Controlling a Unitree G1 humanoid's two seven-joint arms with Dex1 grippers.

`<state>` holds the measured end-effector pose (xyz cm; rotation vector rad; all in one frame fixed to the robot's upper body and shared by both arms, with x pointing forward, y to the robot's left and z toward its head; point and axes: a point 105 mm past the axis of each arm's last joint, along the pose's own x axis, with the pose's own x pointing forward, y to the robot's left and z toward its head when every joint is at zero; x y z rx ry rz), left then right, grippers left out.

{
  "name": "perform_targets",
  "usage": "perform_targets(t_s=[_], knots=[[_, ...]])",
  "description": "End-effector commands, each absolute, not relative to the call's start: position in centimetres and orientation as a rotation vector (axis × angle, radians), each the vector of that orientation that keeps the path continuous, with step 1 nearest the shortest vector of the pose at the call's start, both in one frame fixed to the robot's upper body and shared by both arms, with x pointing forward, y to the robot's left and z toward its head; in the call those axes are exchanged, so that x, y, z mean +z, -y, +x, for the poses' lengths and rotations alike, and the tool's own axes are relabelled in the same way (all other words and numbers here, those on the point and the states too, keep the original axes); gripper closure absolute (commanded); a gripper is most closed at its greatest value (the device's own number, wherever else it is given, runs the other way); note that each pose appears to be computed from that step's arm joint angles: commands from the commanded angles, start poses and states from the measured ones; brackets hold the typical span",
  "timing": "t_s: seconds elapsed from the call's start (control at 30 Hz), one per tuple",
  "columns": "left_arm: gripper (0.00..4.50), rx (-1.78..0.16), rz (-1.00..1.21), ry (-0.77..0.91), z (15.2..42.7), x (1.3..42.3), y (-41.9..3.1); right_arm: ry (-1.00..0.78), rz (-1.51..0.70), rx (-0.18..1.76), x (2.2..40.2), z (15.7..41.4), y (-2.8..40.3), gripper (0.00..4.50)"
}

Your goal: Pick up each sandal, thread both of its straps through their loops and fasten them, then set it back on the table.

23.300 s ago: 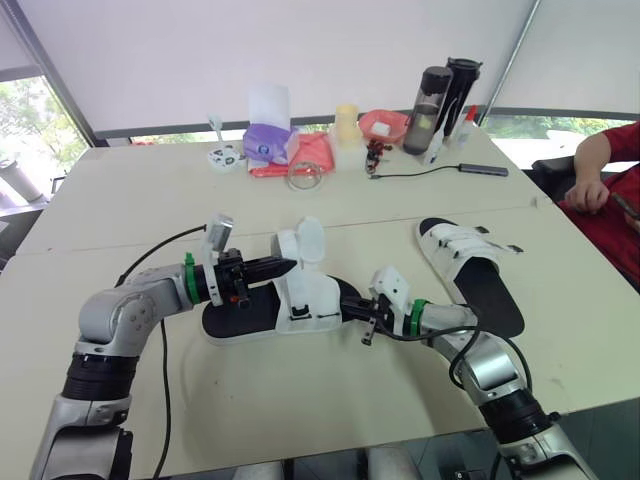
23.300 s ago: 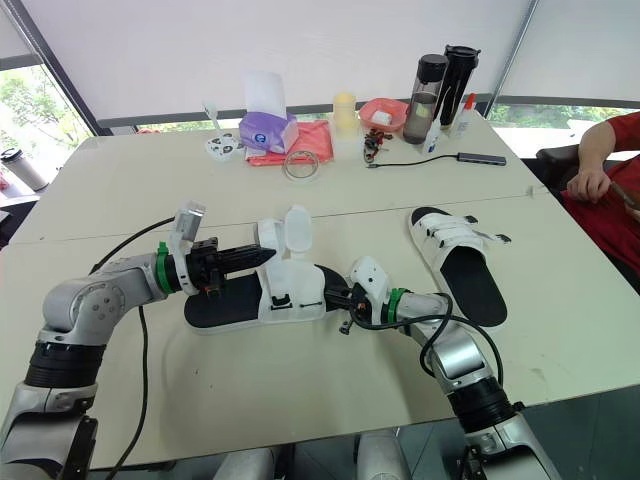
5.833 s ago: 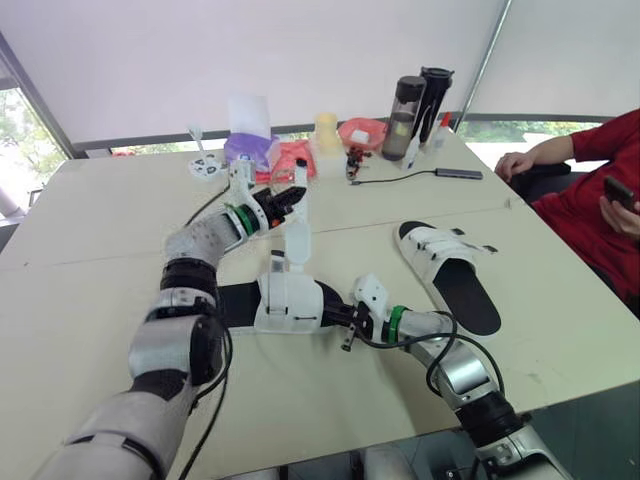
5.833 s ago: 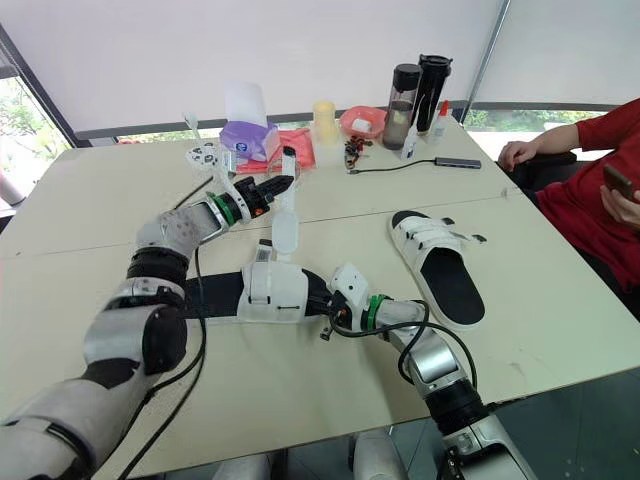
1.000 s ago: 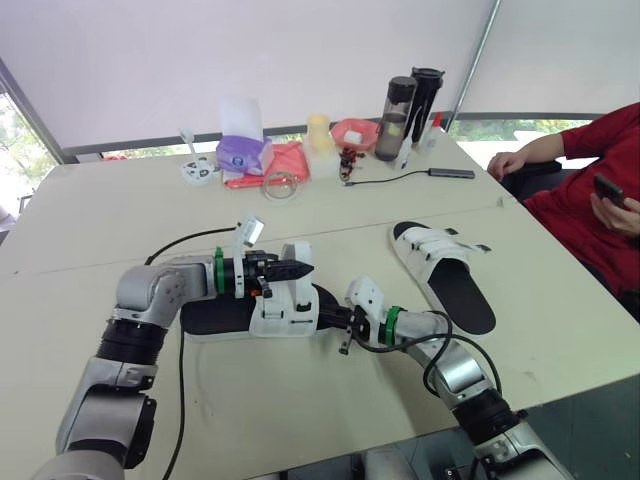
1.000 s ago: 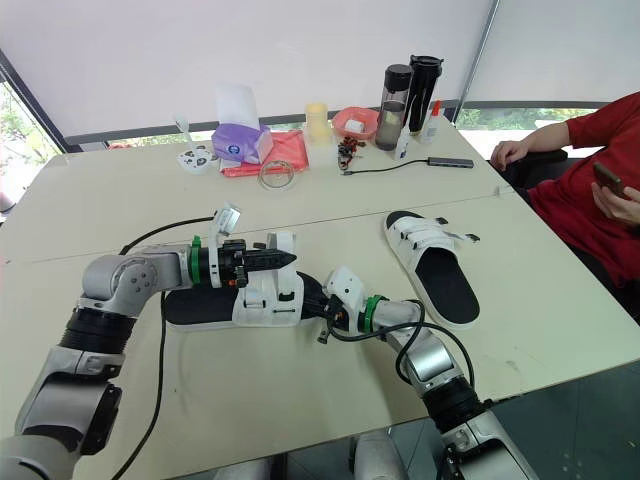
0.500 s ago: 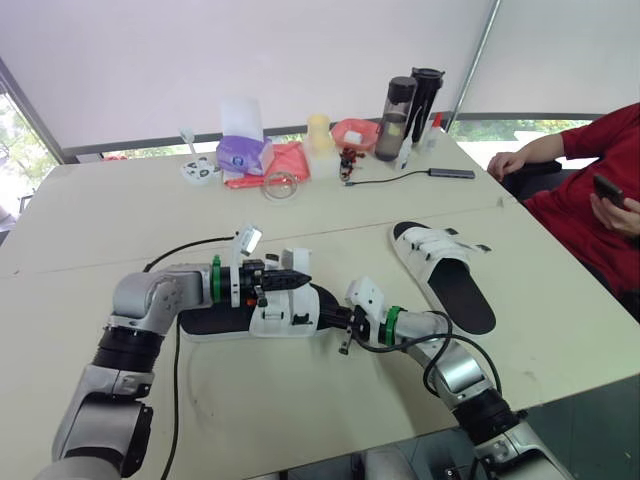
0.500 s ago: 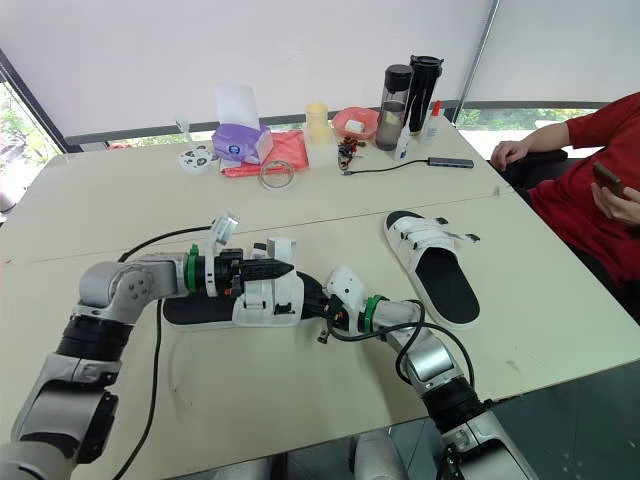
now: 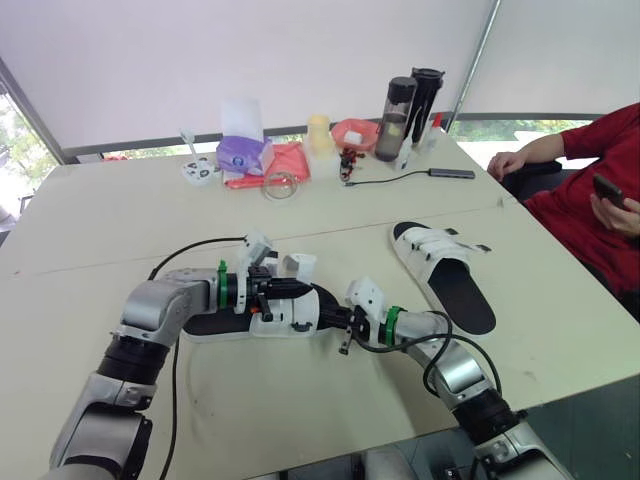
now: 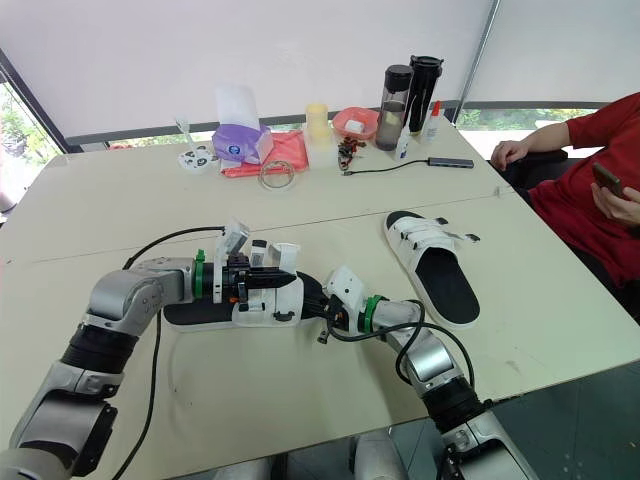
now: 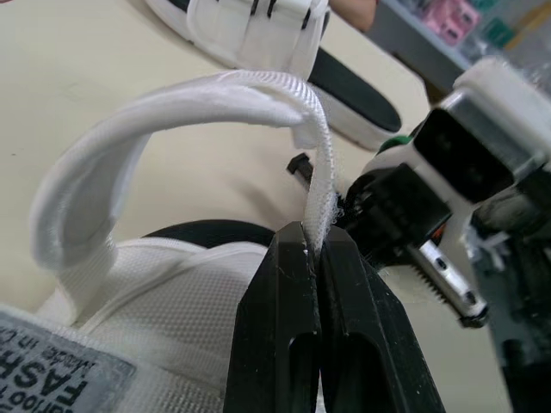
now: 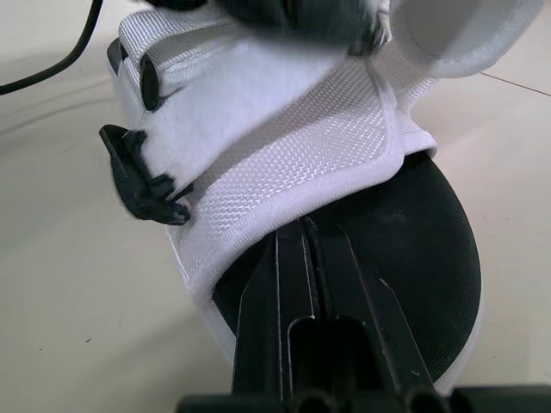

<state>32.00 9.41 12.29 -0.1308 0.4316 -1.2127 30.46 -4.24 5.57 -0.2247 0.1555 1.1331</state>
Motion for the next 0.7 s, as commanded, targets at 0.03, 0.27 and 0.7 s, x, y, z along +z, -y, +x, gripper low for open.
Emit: perform_targets(t_s=[0.03,0.27,0.7], knots=[[4.45,-1.250,-0.084,-0.410,31.5,12.6,-9.1,-0.486,-0.263,1.081,-2.2,28.4,6.5,4.50],[4.45,-1.324,-0.047,-0.449,29.5,12.1,-9.3,-0.487,-0.260,1.080,-2.2,28.4,6.5,4.50],[4.45,-1.292,0.003,-0.451,29.0,11.2,-9.6,-0.489,-0.256,1.082,-2.3,28.5,6.4,4.50]])
